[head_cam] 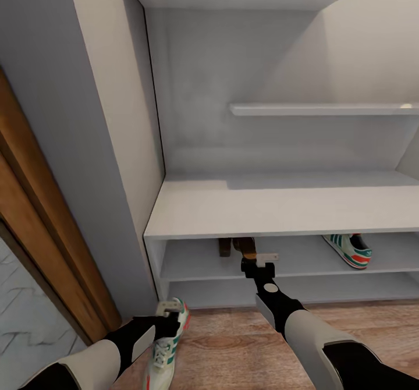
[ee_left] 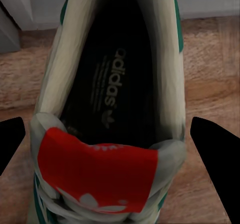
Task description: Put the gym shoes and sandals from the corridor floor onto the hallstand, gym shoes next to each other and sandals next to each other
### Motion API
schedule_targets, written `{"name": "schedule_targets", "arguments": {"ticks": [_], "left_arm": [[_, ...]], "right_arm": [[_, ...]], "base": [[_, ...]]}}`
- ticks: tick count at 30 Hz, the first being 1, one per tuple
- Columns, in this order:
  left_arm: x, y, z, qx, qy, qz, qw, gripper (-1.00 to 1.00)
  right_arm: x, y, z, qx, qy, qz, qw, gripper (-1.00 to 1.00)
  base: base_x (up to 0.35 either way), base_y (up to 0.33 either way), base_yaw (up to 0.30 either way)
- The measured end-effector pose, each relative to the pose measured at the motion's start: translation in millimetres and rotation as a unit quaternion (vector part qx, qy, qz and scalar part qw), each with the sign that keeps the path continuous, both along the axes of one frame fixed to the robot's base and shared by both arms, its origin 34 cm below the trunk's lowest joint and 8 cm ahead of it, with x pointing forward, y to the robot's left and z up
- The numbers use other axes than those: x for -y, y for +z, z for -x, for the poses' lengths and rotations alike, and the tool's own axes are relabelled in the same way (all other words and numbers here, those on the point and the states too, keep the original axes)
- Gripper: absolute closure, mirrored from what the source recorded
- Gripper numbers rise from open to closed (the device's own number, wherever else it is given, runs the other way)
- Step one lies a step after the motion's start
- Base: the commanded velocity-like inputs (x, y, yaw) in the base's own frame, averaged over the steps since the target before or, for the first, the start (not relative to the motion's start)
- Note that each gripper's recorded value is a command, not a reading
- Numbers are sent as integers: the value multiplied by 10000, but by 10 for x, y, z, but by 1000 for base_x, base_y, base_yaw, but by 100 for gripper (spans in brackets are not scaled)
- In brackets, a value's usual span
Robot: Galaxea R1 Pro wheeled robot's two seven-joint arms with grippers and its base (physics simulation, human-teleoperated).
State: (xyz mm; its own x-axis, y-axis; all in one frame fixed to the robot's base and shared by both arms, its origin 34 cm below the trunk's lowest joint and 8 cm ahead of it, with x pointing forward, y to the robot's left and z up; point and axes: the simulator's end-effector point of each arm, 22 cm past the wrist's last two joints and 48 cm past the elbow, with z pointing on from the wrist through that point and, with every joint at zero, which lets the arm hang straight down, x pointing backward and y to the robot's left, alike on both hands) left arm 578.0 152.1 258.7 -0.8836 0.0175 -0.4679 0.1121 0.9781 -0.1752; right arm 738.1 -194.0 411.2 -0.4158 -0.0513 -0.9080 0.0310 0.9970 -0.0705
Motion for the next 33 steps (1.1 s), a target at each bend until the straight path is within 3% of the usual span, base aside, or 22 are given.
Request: {"name": "schedule_targets", "arguments": {"ticks": [5, 10, 33], "left_arm": [[160, 33, 23, -9, -179, 329, 9993, 100], [224, 50, 34, -13, -254, 461, 9986, 100], [258, 59, 41, -15, -294, 530, 9982, 100]], "right_arm": [[0, 0, 0, 0, 0, 0, 10000, 100], [0, 0, 0, 0, 0, 0, 10000, 100], [0, 0, 0, 0, 0, 0, 10000, 100]], "base": [[1, 0, 0], [0, 0, 0], [1, 0, 0]]}}
